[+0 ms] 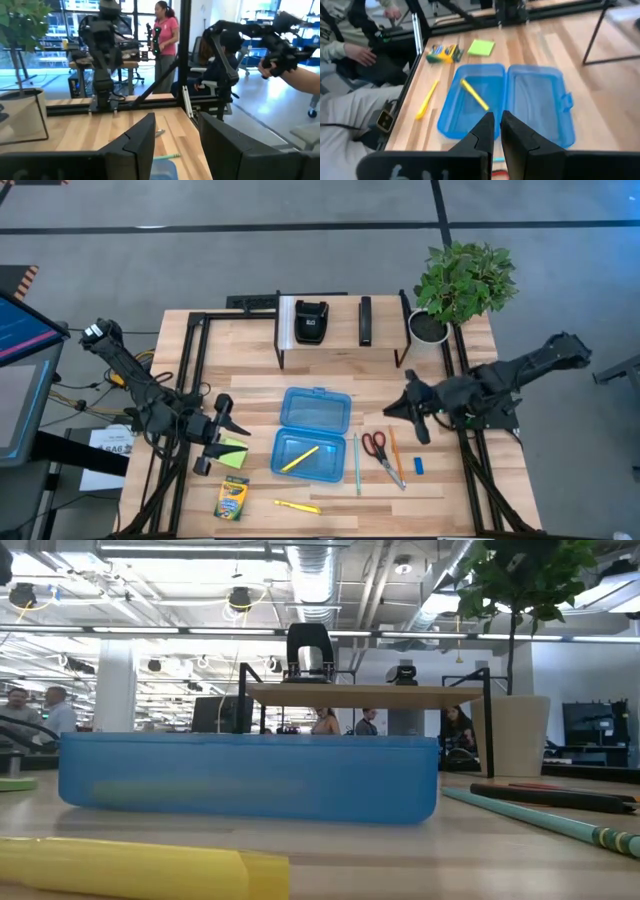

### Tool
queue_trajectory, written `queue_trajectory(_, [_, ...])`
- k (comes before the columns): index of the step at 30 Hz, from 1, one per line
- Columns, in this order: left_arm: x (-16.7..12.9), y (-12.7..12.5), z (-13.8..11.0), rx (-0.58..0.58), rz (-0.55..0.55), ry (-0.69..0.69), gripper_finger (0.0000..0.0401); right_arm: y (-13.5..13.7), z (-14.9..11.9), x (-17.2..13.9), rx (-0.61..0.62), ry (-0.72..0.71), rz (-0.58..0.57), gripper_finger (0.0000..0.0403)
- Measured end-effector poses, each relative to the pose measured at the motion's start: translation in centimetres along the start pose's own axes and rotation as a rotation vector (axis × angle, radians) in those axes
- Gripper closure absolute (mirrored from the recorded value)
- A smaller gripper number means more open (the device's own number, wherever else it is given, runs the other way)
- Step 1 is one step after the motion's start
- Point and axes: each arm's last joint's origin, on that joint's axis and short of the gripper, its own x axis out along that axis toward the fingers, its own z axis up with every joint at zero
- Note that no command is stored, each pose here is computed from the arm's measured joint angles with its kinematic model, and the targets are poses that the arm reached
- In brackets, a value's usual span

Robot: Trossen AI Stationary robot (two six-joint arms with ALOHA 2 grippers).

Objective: Pack school essentials
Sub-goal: Put the orange pencil into the blue supply box

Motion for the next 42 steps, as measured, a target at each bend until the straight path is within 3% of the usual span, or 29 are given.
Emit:
queue_trajectory(10, [0.0,0.1,-0.1,0.066,0.01,0.013,0.0264,2.3,-2.6,2.6,0.185,0.169,-0.042,0.0347])
queue_trajectory(17, [0.0,0.0,-0.4,0.094,-0.007,0.038,0.0264,2.4,-5.6,4.3,0.326,0.393,-0.205,0.0347])
queue_trajectory(23, [0.0,0.0,-0.7,0.083,-0.02,0.066,0.0264,2.9,-7.6,5.2,0.447,0.55,-0.267,0.0347])
queue_trajectory(33, [-0.1,0.0,-0.8,0.091,-0.039,0.056,0.0264,2.8,-8.0,5.9,0.495,0.584,-0.291,0.0347])
queue_trajectory(42, [-0.6,1.1,-3.2,0.051,-0.012,-0.044,0.0264,2.3,-7.7,6.0,0.505,0.573,-0.302,0.0347])
